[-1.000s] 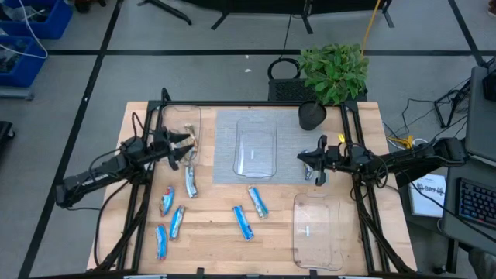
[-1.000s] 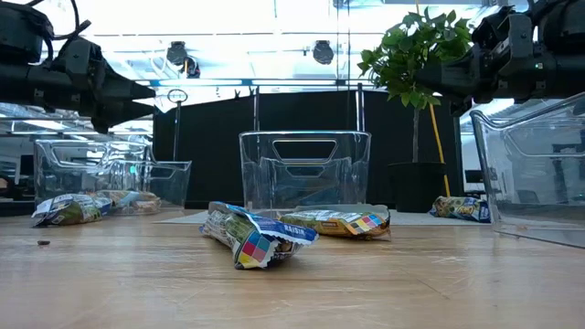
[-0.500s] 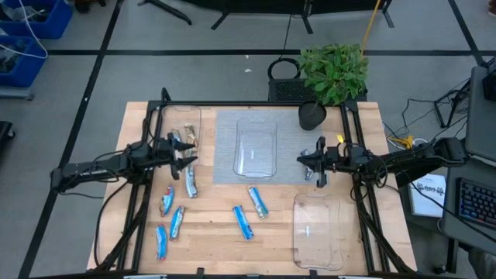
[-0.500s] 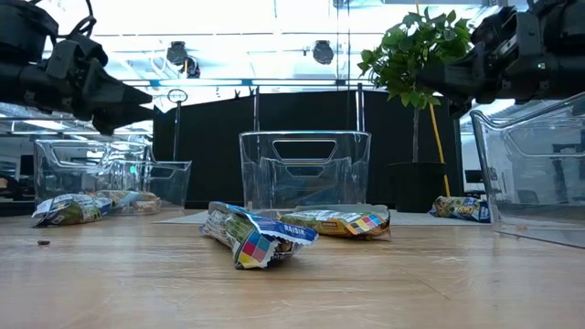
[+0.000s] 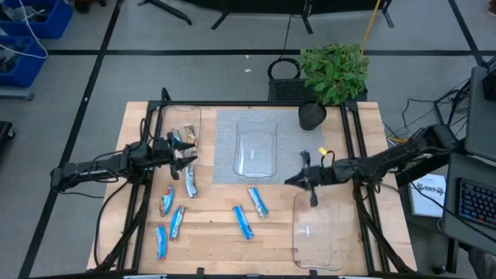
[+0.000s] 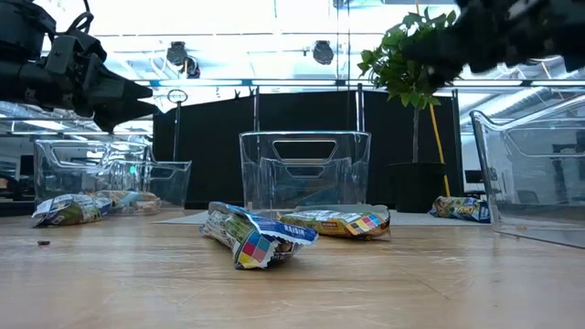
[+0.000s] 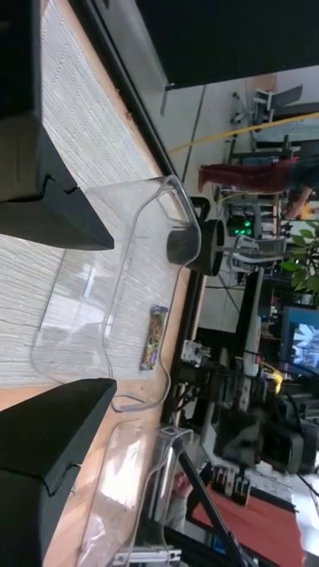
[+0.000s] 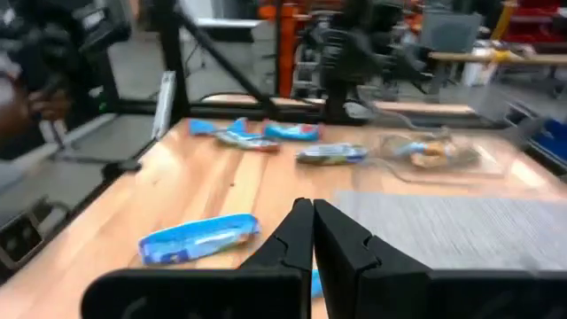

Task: Pick and place Granola Bars by type
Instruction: Put the yellow granola bar into the top left transparent bin

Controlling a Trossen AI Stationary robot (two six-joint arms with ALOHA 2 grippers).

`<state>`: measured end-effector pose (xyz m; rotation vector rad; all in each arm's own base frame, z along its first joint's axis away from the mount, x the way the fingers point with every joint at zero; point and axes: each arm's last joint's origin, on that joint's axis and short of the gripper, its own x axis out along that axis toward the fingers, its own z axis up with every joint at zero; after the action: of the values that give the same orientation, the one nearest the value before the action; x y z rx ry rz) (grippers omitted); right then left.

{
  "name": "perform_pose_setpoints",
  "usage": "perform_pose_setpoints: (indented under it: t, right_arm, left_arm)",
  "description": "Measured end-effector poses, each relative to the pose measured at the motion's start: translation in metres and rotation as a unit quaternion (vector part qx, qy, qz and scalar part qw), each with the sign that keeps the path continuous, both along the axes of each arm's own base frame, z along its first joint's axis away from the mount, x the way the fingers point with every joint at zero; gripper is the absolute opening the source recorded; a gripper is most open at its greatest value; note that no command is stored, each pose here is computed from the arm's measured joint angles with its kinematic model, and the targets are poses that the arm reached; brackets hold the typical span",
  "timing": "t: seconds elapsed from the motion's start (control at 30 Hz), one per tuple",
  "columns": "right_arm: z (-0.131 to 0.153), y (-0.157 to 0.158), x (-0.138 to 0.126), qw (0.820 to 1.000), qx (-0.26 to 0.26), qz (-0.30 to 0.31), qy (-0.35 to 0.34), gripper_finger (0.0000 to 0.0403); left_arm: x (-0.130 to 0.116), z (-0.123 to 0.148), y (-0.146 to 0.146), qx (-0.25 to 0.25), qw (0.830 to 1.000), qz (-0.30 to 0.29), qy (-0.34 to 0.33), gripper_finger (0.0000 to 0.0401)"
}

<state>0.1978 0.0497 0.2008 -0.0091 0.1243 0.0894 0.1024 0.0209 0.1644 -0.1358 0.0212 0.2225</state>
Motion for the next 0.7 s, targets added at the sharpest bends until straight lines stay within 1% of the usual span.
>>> perform_pose_setpoints:
  t: [0.1,0.2,0.3,0.4,0.53,0.63,0.7]
  right_arm:
    - [0.01,0.009,0.014,1.0,-0.008,0.012,-0.021,0.0004]
    - [0.015,0.017,0.029,1.0,0.0,0.017,-0.012,0.0004]
    - [0.03,0.025,0.047,1.0,0.016,0.02,-0.001,0.0004]
    - [0.042,0.032,0.069,0.998,0.027,0.013,0.061,0.0004]
    - [0.056,0.043,0.103,0.99,0.046,-0.003,0.134,0.0004]
    - [0.053,0.05,0.126,0.981,0.063,-0.017,0.182,0.0004]
    - [0.046,0.053,0.14,0.974,0.087,-0.031,0.208,0.0004]
  left_arm:
    - [0.0,0.0,0.0,0.0,1.0,0.0,0.0,0.0253]
    - [0.0,0.0,0.0,0.0,1.0,0.0,0.0,0.0253]
    - [0.0,0.0,0.0,0.0,1.0,0.0,0.0,0.0253]
    - [0.0,0.001,0.0,0.0,1.0,0.0,-0.003,0.0253]
    - [0.0,0.001,0.0,0.0,1.0,0.0,-0.003,0.0253]
    - [0.0,0.001,0.0,0.0,1.0,0.0,-0.004,0.0253]
    - [0.0,0.001,0.0,0.0,1.0,0.0,-0.004,0.0253]
